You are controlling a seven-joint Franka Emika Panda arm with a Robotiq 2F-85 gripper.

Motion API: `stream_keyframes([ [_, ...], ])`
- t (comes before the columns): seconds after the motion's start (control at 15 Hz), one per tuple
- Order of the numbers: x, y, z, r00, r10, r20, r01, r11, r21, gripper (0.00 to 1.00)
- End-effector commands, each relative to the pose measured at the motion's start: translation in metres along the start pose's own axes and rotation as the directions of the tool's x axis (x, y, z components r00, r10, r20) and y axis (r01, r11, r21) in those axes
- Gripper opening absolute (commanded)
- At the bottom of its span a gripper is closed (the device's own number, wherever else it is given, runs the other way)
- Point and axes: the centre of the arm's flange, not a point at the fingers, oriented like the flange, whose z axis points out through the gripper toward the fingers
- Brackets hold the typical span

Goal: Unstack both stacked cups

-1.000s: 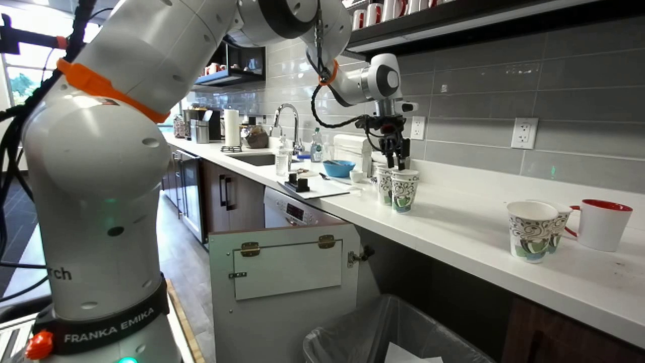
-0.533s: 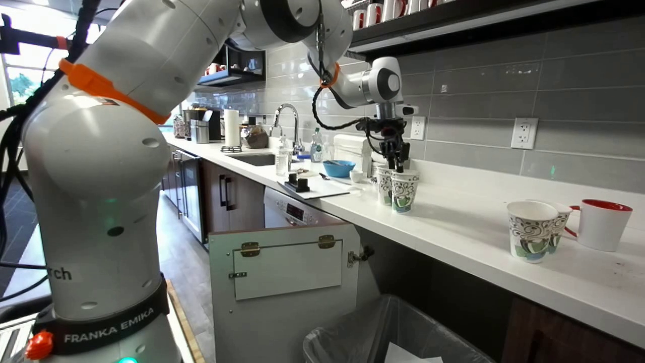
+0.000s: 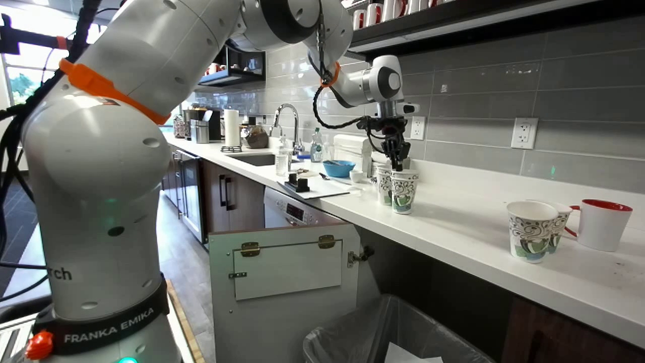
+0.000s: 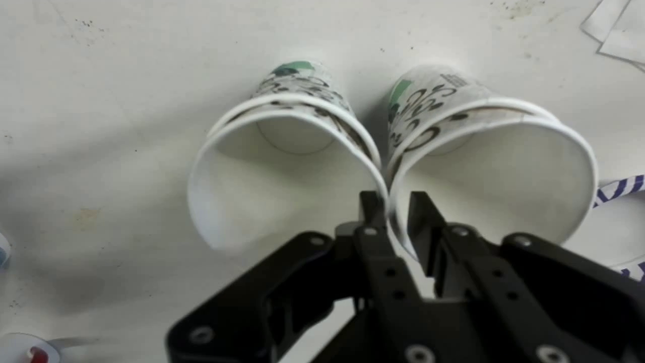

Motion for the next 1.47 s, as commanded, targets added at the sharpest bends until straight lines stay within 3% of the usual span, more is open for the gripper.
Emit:
stream_keyframes([
  [0.0, 0.004, -0.003, 0.001, 1.0, -0.003, 0.008, 0.003, 1.0, 0.003, 0.0],
  [0.93, 0.002, -0.006, -0.02, 1.0, 0.004, -0.022, -0.004, 1.0, 0.006, 0.01],
  [1.0, 0.002, -0.006, -0.02, 1.0, 0.012, -0.019, -0.012, 1.0, 0.011, 0.05],
  [1.4, 0.003, -0.005, -0.017, 0.999, 0.036, -0.006, -0.036, 0.999, 0.019, 0.01],
])
